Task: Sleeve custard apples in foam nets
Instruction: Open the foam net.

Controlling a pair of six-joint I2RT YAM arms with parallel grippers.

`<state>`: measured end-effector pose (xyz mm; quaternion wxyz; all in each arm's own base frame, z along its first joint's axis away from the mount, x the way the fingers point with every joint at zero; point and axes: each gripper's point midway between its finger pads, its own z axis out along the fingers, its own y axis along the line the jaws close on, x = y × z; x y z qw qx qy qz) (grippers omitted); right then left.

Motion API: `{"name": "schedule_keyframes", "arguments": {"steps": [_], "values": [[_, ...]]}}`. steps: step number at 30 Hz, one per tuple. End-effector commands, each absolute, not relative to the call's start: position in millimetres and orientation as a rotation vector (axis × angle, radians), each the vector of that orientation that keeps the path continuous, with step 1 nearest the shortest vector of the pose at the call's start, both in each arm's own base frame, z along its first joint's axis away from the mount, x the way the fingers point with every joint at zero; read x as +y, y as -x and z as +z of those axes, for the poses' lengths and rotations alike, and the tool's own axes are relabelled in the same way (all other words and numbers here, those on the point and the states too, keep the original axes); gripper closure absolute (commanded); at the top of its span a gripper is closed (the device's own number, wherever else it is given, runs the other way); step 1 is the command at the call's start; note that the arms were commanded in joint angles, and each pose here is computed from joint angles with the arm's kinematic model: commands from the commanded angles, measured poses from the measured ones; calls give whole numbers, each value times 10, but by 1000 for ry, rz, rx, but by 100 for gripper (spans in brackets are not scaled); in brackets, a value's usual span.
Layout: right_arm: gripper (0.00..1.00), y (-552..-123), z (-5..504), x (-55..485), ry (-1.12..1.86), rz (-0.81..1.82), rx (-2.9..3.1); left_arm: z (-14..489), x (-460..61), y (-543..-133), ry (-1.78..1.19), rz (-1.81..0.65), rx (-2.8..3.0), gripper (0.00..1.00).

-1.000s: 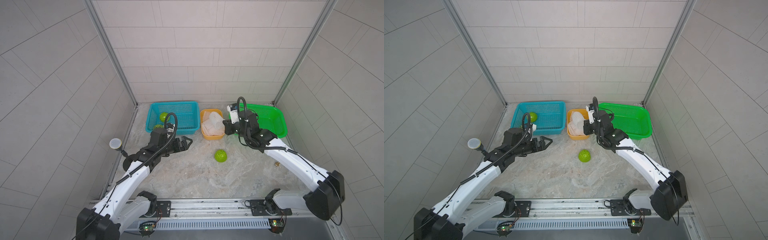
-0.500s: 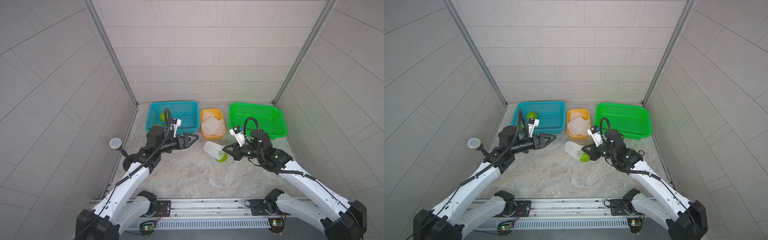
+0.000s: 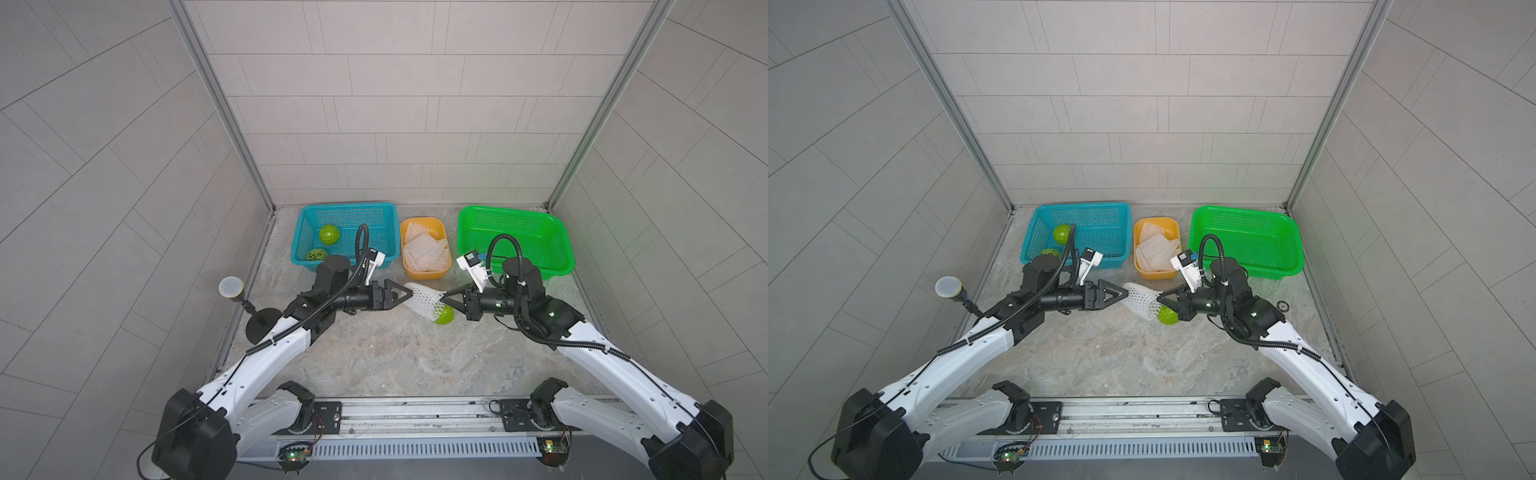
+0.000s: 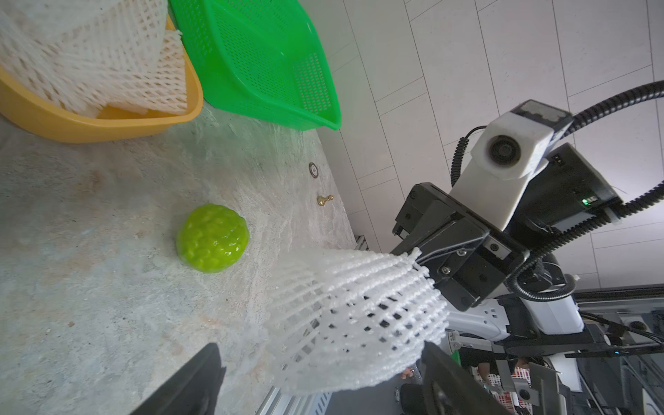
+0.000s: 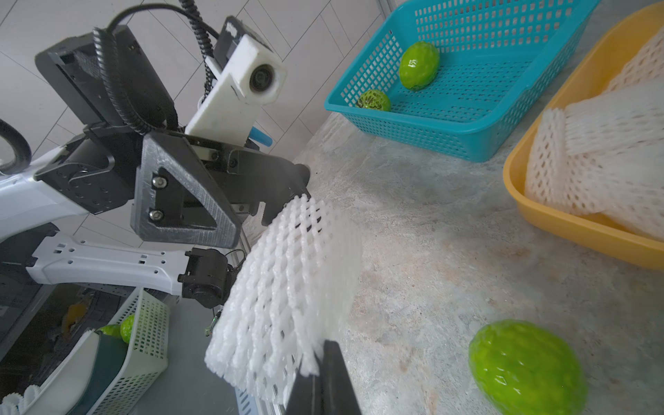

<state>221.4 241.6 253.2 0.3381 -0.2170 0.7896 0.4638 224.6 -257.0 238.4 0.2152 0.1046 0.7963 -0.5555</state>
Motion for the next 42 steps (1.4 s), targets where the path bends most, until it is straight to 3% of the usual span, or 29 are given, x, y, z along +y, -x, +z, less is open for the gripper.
{"name": "schedule_keyframes", "arguments": {"steps": [1,11,15,19,28,29,32,35,39,42], "values": [[100,-2225,2660,2460,569,1244,1999,2562,-2641,-2218,-335,-1619,2107,14],[100,-2235,2574,2469,563,1248,2025,2655,-2653,-2161,-346,-1687,2043,42],[100,-2248,2567,2470,555,1249,2034,2635,-2642,-2147,-336,-1689,2046,63],[100,-2243,2626,2480,560,1261,2018,2597,-2649,-2133,-334,-1704,2058,70],[100,-2318,2722,2478,558,1244,2018,2578,-2690,-2135,-331,-1757,2041,96],[100,-2327,2740,2483,560,1244,2016,2571,-2695,-2143,-328,-1762,2041,95],[100,-2329,2784,2493,584,1240,2012,2573,-2708,-2162,-317,-1770,2037,75],[100,-2314,2769,2502,617,1231,2026,2582,-2705,-2169,-312,-1774,2037,66],[100,-2317,2652,2477,629,1193,2087,2612,-2697,-2146,-319,-1775,2025,66],[100,-2320,2631,2486,628,1201,2094,2619,-2691,-2151,-314,-1774,2017,74]]}}
